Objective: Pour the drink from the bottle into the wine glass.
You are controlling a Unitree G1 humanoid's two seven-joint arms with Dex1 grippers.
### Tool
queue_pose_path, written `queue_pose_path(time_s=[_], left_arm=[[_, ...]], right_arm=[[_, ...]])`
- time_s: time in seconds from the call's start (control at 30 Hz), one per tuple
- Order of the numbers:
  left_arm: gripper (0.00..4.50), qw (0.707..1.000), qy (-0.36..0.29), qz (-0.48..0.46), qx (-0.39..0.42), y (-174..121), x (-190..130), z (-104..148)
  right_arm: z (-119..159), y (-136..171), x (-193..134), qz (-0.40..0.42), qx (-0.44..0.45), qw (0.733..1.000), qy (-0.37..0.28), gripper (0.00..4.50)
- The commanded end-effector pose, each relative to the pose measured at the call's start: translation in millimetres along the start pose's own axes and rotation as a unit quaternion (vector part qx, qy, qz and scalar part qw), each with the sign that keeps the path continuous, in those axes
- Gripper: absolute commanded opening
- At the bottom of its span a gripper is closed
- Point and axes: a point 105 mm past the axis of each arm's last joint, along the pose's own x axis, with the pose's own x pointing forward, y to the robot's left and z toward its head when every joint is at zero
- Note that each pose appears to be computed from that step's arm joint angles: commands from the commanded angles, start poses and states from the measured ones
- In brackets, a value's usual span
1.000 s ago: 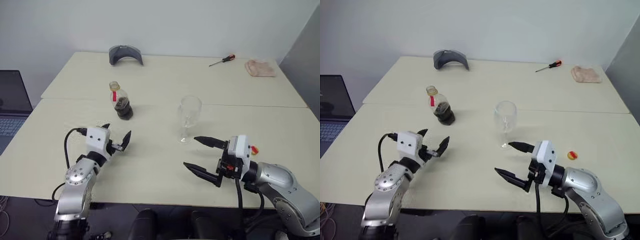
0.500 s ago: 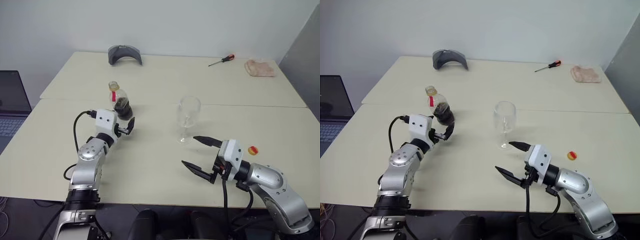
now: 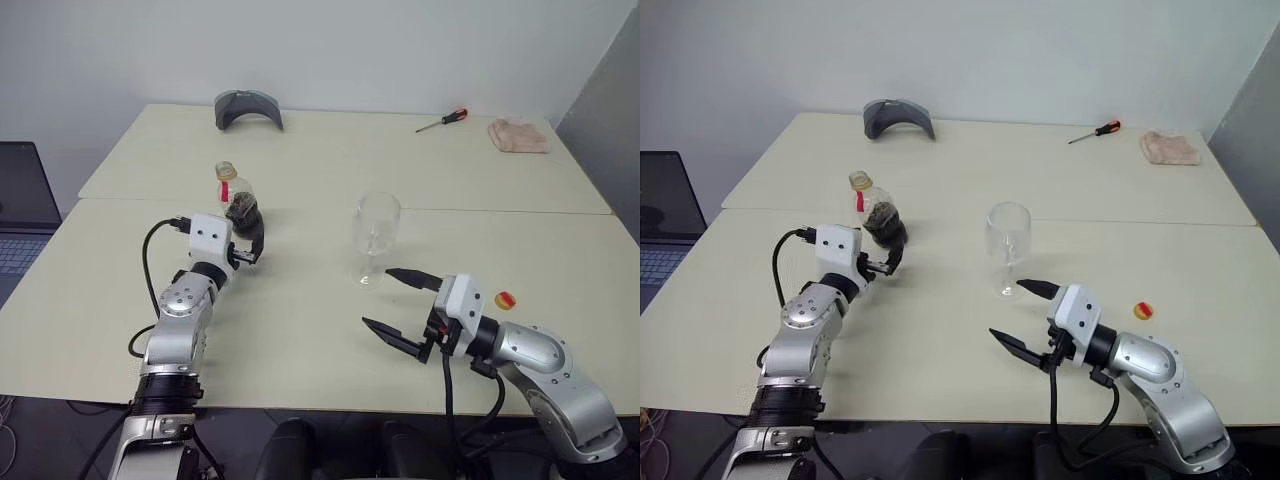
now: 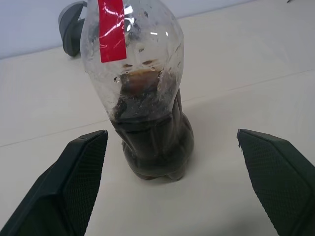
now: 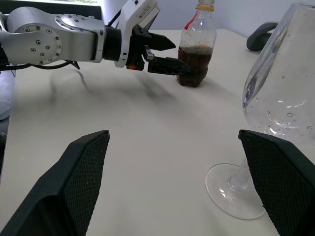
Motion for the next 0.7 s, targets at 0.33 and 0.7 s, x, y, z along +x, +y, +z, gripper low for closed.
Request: queue_pose_path(time_s=[0.33, 0.7], left_arm=[[4.5, 0.999, -0.026, 0.021, -0.04, 26.3, 3.3, 8.5], [4.5, 0.999, -0.006, 0.003, -0.039, 29.4, 14.0, -6.3]], right_arm=[[9.8, 3.5, 5.0, 0.008, -0.009, 1.0, -0.023, 4.48], [10.8, 3.3, 10.3, 0.016, -0.007, 0.999, -0.027, 4.48]])
